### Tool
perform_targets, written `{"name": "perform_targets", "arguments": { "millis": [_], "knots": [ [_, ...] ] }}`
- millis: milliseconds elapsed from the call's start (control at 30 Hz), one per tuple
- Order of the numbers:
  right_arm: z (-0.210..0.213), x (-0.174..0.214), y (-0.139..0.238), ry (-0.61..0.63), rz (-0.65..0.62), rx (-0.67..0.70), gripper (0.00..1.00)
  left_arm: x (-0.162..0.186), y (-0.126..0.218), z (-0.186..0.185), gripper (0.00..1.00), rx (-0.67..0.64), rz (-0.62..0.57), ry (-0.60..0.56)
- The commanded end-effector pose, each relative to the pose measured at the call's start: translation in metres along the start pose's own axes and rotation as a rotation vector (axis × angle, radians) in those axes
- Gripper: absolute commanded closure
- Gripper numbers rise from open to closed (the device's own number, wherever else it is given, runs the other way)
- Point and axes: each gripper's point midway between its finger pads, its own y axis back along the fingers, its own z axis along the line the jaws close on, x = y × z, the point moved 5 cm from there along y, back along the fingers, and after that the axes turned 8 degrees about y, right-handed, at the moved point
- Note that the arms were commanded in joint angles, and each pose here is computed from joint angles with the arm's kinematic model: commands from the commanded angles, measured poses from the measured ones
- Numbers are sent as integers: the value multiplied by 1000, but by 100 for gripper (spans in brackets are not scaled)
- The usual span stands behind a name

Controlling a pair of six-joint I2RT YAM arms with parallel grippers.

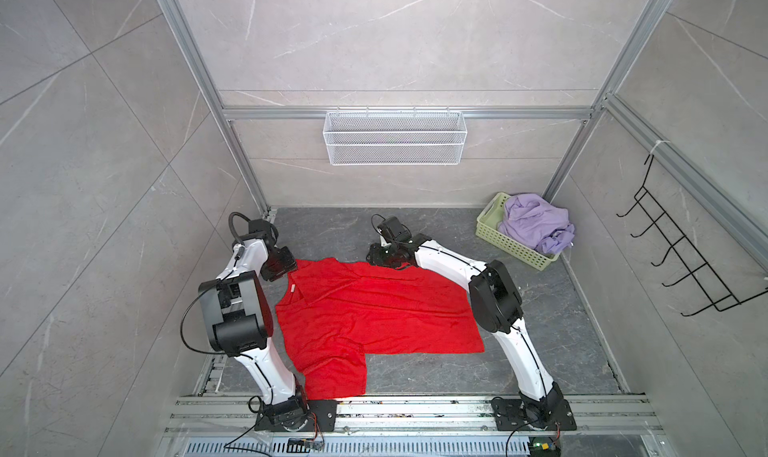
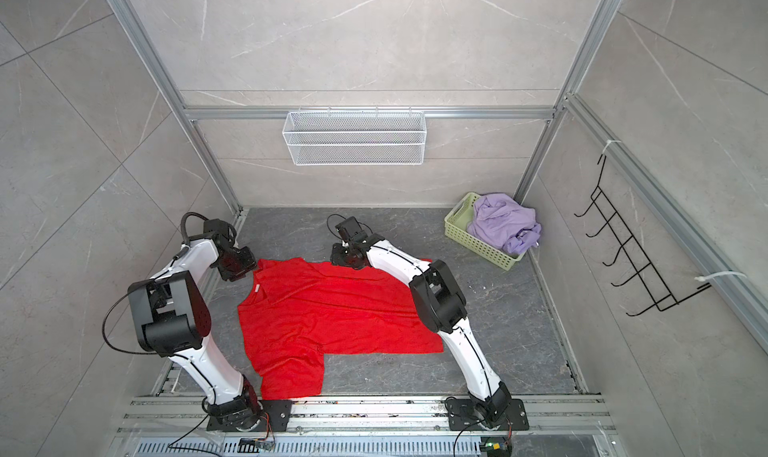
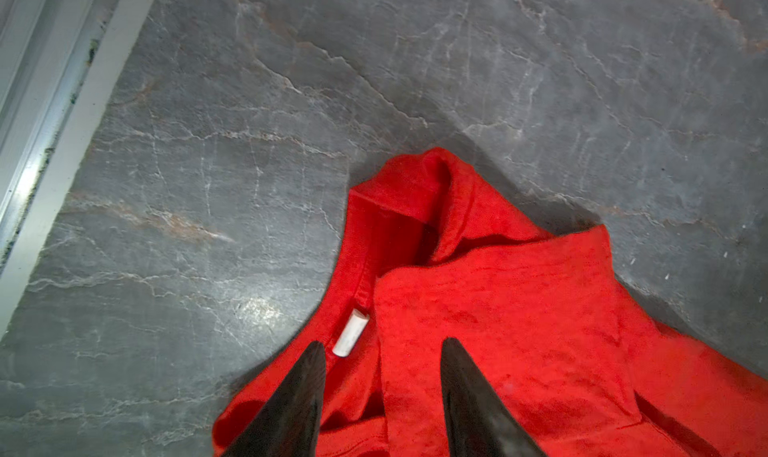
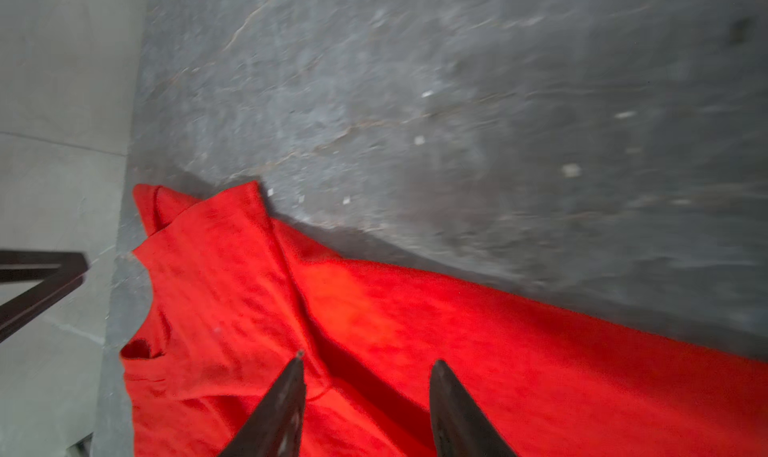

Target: Fold and stack the t-shirts

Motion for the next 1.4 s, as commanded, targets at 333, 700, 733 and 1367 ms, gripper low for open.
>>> {"name": "perform_targets", "arguments": {
  "millis": [333,700,733,1367],
  "knots": [
    [15,25,-31,33,106,7,49,-18,-33,-9,54,119,7,-21],
    [12,26,-28,19,100,51,49,-16,-44,-9,75,150,17,-28],
    [11,26,-28,17,98,53,49,-15,-44,-9,75,158,16,-27],
    [6,28,-25,0,93,101,49,-3,-39,2,100,232,14,24]
  ]
}}
